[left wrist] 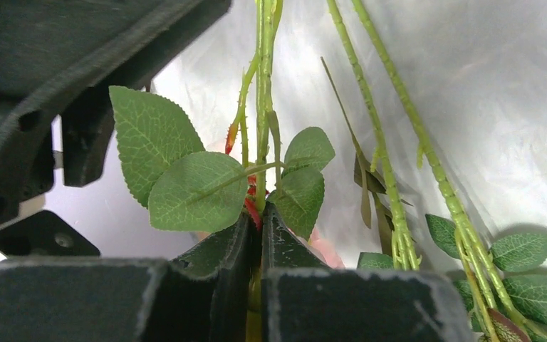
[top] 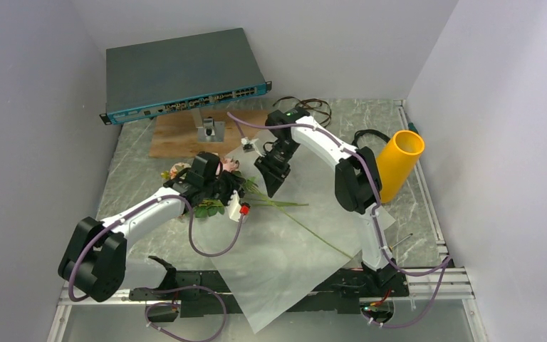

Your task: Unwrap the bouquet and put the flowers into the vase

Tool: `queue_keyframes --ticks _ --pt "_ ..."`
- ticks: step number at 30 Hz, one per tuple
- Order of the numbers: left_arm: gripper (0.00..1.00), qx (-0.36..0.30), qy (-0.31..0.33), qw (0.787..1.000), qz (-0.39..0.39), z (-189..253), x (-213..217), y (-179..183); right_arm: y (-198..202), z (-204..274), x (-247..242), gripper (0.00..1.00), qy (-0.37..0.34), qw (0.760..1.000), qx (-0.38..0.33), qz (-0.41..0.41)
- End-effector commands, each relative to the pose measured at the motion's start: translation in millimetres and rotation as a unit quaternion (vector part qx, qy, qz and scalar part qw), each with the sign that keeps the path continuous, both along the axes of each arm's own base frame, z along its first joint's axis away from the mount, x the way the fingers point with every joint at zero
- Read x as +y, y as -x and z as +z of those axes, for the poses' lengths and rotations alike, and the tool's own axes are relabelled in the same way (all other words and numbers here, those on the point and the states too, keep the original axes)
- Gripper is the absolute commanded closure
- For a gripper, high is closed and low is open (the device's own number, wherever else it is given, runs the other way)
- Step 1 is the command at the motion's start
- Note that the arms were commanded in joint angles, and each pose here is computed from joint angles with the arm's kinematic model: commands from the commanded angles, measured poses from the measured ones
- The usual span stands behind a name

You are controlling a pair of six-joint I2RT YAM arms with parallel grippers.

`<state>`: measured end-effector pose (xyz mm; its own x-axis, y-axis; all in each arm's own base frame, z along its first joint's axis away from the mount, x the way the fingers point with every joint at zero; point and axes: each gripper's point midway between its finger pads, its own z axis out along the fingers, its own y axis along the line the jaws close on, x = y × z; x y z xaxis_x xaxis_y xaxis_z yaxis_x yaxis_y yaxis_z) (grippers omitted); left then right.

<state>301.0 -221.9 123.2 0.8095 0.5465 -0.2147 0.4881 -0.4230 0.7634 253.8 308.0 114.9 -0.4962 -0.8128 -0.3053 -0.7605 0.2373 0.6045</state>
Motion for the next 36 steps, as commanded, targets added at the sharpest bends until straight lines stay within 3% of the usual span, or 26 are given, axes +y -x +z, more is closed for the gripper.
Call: queue_keyframes --ticks 1,6,17,20,23,24,27,32,36 --pt "0.99 -0.030 0.000 1.000 -0.007 6.2 -1.2 -1.0 4.6 23.0 -0.5 0.59 -0.034 0.999 0.011 -0.006" --pt "1.00 -0.038 0.006 0.999 -0.007 9.9 -4.0 -4.7 8.9 11.6 5.8 0.59 -0.016 0.998 0.055 -0.005" --pt "1.00 -0.044 0.006 0.999 -0.011 11.4 -4.9 -3.3 21.2 -2.0 8.0 0.61 0.001 0.998 0.060 0.018" --pt "1.00 -0.045 0.004 0.999 -0.012 11.2 -4.8 -3.2 21.1 -1.6 10.4 0.72 -0.003 0.998 0.055 0.022" --pt "1.00 -0.046 0.003 0.999 -0.009 11.9 -4.6 -4.3 20.5 -1.5 12.3 0.96 -0.004 0.998 0.052 0.024" --pt "0.99 -0.043 0.004 0.999 -0.004 12.2 -4.2 -5.2 20.3 -0.8 12.0 1.00 -0.004 0.998 0.052 0.024" --pt "0.83 -0.038 0.009 0.999 0.017 15.0 -1.9 -9.8 19.4 3.9 11.7 1.00 -0.010 0.999 0.042 0.026" --pt "0.39 -0.016 0.033 0.996 0.076 36.7 6.6 -13.7 4.6 23.0 7.8 1.00 -0.041 0.999 -0.016 -0.008" --pt "0.24 0.008 0.097 0.987 0.126 79.9 7.7 -13.1 -8.3 42.1 4.9 1.00 -0.077 0.995 -0.055 -0.044"
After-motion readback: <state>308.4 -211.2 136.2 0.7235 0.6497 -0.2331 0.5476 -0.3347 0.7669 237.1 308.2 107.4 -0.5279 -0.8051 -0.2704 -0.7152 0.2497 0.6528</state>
